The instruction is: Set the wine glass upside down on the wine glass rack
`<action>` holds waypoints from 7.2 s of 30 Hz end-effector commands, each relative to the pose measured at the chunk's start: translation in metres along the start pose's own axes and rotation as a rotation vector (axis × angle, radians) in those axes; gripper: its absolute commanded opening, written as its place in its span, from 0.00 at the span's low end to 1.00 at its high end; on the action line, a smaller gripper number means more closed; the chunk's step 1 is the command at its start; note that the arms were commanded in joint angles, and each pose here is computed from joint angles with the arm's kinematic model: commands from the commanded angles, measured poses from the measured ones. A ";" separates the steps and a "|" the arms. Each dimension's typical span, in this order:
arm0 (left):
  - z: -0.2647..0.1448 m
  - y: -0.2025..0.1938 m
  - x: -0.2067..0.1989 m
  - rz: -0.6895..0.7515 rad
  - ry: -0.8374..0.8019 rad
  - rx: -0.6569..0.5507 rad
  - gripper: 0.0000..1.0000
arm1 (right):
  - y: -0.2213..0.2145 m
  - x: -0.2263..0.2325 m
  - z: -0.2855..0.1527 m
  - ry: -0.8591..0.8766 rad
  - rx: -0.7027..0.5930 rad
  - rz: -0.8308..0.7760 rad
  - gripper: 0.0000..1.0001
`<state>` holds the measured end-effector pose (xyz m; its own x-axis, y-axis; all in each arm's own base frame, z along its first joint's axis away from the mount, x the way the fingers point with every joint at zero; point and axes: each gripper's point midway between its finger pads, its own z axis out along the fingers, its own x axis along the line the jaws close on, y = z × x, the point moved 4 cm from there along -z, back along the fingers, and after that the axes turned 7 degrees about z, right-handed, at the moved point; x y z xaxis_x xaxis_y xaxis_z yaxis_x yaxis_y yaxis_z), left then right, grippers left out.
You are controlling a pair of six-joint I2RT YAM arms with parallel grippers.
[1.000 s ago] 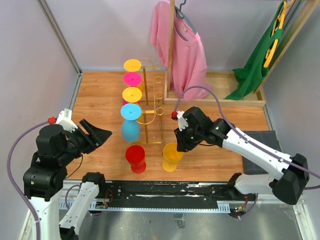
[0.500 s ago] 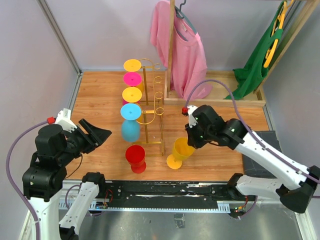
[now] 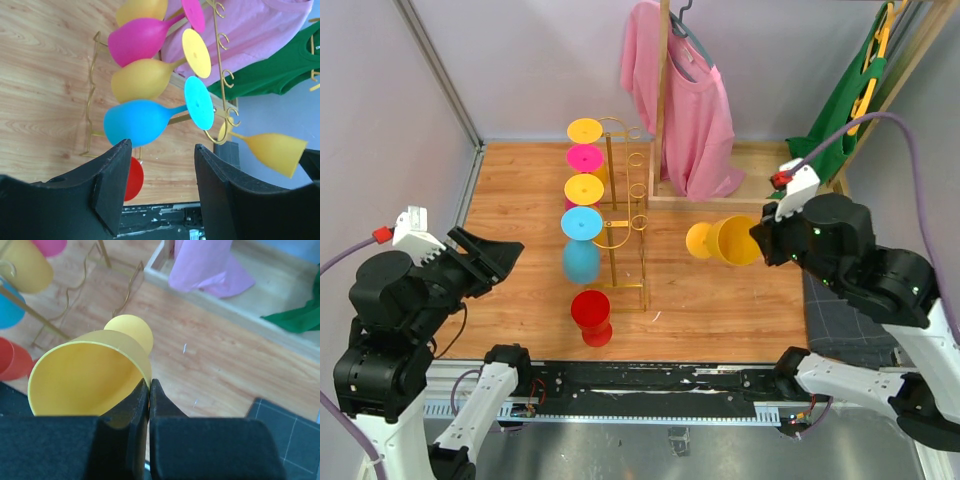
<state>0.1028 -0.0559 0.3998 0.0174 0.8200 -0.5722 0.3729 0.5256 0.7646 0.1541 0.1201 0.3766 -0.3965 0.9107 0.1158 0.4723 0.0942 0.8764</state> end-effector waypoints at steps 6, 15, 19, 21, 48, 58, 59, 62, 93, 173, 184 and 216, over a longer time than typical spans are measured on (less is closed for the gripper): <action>0.001 0.019 -0.018 -0.069 -0.088 -0.092 0.57 | 0.105 0.011 -0.036 0.065 -0.441 0.032 0.01; 0.015 0.046 -0.057 -0.177 -0.332 -0.190 0.57 | 0.165 0.068 -0.035 0.395 -0.737 0.150 0.01; 0.021 0.055 -0.074 -0.237 -0.469 -0.213 0.57 | 0.182 0.098 -0.041 0.594 -0.767 0.196 0.01; 0.022 0.059 -0.082 -0.265 -0.538 -0.223 0.57 | 0.188 0.106 -0.044 0.668 -0.773 0.215 0.01; 0.023 0.076 -0.118 -0.614 -1.200 -0.148 0.59 | 0.192 0.100 0.002 1.618 -0.475 0.622 0.01; -0.001 0.085 -0.128 -0.677 -1.340 -0.085 0.61 | 0.181 0.133 0.029 1.757 -0.358 0.624 0.01; -0.004 0.085 -0.128 -0.674 -1.346 -0.085 0.61 | 0.181 0.138 0.032 1.766 -0.348 0.626 0.01; -0.012 0.085 -0.129 -0.674 -1.362 -0.091 0.59 | 0.181 0.151 0.043 1.792 -0.313 0.628 0.01; -0.023 0.087 -0.128 -0.720 -1.384 -0.089 0.00 | 0.169 0.186 0.081 1.836 -0.205 0.715 0.03; 0.104 0.080 -0.229 -0.553 -1.080 0.288 0.00 | 0.087 0.049 -0.041 0.584 -0.553 0.153 0.47; 0.107 0.034 -0.237 -0.505 -0.957 0.362 0.00 | 0.089 0.029 -0.065 0.456 -0.624 0.137 0.49; 0.122 -0.048 -0.189 -0.431 -0.643 0.450 0.00 | 0.081 0.027 -0.052 0.441 -0.603 0.198 0.49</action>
<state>0.1973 -0.2683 0.4370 0.2418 0.1936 -0.9508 0.8129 0.4947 0.3075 0.1376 0.1340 0.4755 -0.7040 0.6194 0.3473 0.1111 -0.3871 0.9153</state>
